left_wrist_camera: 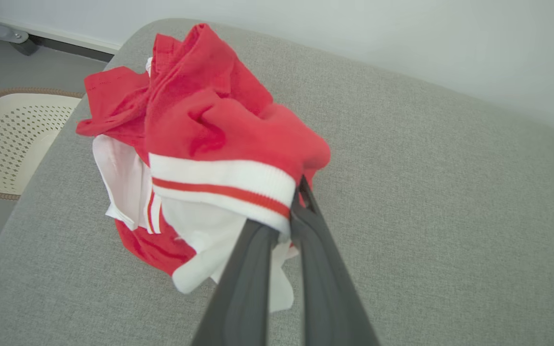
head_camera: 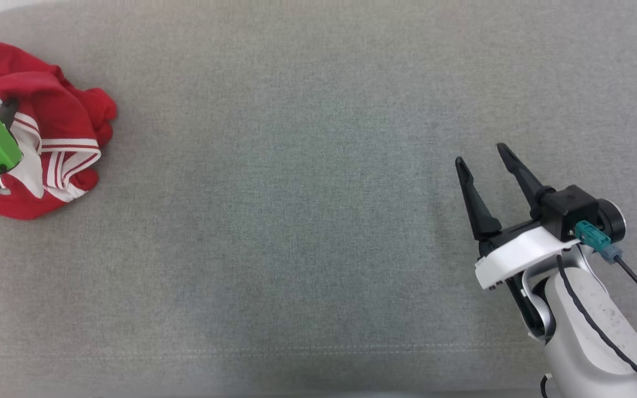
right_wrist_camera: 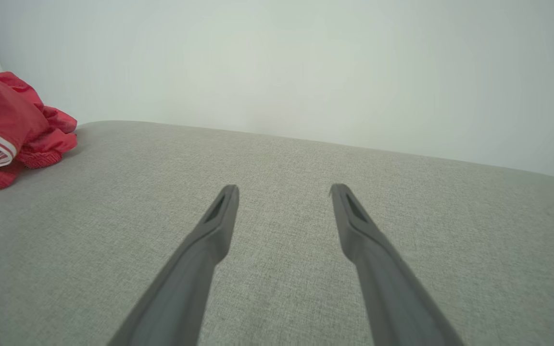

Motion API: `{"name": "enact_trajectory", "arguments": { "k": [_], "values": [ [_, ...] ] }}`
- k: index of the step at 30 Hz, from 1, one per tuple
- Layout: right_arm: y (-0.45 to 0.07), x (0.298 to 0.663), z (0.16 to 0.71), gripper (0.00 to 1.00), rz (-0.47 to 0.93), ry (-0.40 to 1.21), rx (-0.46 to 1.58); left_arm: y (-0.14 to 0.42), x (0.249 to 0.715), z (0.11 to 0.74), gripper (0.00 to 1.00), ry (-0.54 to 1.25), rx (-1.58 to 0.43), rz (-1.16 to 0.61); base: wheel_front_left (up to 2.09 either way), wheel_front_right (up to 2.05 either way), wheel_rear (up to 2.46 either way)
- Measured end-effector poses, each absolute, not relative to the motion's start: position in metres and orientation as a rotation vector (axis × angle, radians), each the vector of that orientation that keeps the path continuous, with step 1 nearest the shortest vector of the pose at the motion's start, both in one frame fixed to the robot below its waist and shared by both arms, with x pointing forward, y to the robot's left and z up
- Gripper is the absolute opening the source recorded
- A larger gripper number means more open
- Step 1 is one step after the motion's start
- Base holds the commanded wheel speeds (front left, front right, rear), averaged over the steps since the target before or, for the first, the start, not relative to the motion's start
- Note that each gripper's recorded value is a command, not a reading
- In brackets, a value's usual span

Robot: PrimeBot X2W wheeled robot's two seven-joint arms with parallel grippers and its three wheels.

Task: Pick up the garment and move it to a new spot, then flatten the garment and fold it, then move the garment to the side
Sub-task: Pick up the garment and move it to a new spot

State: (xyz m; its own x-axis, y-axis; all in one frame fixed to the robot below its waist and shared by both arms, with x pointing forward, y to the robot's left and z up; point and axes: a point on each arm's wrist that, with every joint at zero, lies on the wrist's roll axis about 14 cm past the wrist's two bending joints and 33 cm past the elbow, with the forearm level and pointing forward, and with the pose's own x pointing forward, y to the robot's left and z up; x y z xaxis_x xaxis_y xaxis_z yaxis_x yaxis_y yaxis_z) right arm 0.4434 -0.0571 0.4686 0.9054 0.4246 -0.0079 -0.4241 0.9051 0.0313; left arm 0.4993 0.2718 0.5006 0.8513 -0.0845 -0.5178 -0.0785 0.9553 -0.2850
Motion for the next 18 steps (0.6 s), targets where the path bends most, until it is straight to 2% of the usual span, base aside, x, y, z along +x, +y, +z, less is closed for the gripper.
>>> {"name": "enact_trajectory", "arguments": {
  "k": [9,18],
  "values": [
    [-0.058,0.424,0.481,1.0,0.423,-0.002,0.046,0.237,0.513,0.558,0.0,0.436,-0.26,-0.122,0.0,0.0,0.0],
    [-0.083,0.413,0.49,1.0,0.354,-0.019,0.04,0.133,0.514,0.578,0.0,0.436,-0.206,-0.401,0.0,0.0,0.0]
  ]
}}
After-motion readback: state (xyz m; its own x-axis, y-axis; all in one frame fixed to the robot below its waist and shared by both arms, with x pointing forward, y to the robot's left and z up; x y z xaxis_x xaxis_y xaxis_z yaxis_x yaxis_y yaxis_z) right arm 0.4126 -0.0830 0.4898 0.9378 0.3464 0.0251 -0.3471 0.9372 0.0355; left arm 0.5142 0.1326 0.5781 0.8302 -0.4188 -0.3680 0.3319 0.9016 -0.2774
